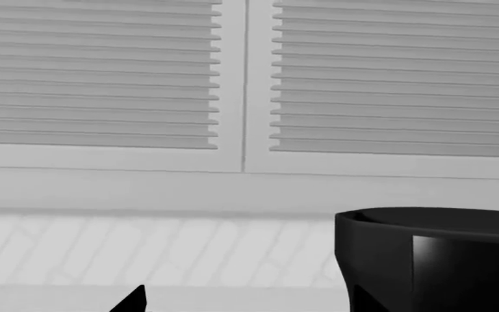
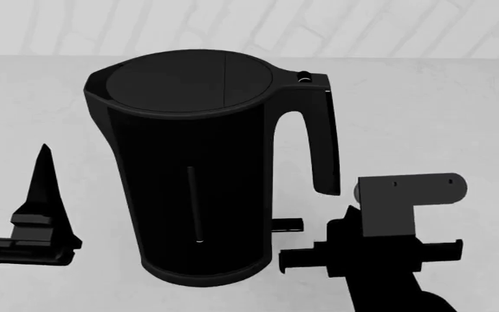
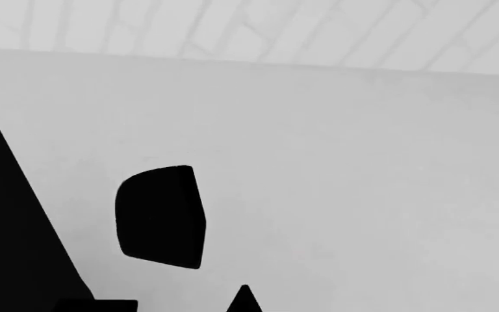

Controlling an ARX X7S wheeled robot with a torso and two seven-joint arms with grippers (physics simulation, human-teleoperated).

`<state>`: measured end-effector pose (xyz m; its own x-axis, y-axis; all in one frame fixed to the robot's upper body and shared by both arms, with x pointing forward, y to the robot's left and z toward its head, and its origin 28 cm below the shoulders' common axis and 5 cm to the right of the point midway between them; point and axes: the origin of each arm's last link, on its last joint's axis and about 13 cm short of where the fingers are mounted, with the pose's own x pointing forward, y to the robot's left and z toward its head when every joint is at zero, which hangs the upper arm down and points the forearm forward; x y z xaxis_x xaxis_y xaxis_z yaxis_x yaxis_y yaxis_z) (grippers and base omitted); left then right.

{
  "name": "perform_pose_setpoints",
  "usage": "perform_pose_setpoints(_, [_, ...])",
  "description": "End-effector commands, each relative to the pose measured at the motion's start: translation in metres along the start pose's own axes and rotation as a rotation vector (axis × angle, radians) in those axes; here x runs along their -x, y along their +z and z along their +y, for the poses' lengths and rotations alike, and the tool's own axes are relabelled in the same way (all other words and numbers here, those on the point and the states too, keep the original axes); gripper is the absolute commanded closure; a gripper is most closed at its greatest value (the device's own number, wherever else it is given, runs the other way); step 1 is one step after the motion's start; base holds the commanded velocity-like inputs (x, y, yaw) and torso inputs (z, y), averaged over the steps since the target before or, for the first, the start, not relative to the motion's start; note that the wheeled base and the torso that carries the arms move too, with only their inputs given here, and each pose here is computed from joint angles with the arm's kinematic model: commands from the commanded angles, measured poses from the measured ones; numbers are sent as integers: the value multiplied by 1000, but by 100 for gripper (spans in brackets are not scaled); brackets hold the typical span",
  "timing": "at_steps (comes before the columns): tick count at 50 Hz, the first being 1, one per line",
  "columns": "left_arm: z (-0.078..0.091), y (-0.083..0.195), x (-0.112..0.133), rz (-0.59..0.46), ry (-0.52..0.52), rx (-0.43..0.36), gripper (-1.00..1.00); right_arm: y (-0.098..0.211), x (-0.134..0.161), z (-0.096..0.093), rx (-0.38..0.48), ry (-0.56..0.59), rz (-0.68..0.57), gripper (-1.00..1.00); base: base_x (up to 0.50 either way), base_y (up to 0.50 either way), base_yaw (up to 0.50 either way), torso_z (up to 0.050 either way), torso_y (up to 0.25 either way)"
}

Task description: Press down the lever to turn on the electric kettle.

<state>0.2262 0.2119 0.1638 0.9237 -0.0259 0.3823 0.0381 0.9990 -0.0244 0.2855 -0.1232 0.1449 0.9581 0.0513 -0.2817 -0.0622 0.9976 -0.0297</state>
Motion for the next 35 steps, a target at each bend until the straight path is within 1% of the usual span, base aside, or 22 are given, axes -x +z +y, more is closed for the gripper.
perform_pose_setpoints(1, [1,1,0,-2,2,0,-100,-1,-2,0,-10,12,5,100,0,0,0,0,0])
perform_pose_setpoints(9, [1,1,-1,-2,4,-1,-100,2,-4,1,1,32,-2,100,0,0,0,0,0])
perform_pose_setpoints(15, [1,1,0,-3,5,-1,-100,2,-7,3,4,75,4,100,0,0,0,0,0])
perform_pose_setpoints(19, [0,1,0,-3,6,-1,-100,1,-10,4,22,116,20,100,0,0,0,0,0])
perform_pose_setpoints(26, [0,0,1,-5,4,1,-100,0,-14,4,13,154,35,100,0,0,0,0,0])
perform_pose_setpoints(29, [0,0,1,-5,3,1,-100,0,-14,5,9,197,38,100,0,0,0,0,0])
perform_pose_setpoints(35, [0,1,0,-4,5,0,-100,-1,-16,6,19,213,45,100,0,0,0,0,0])
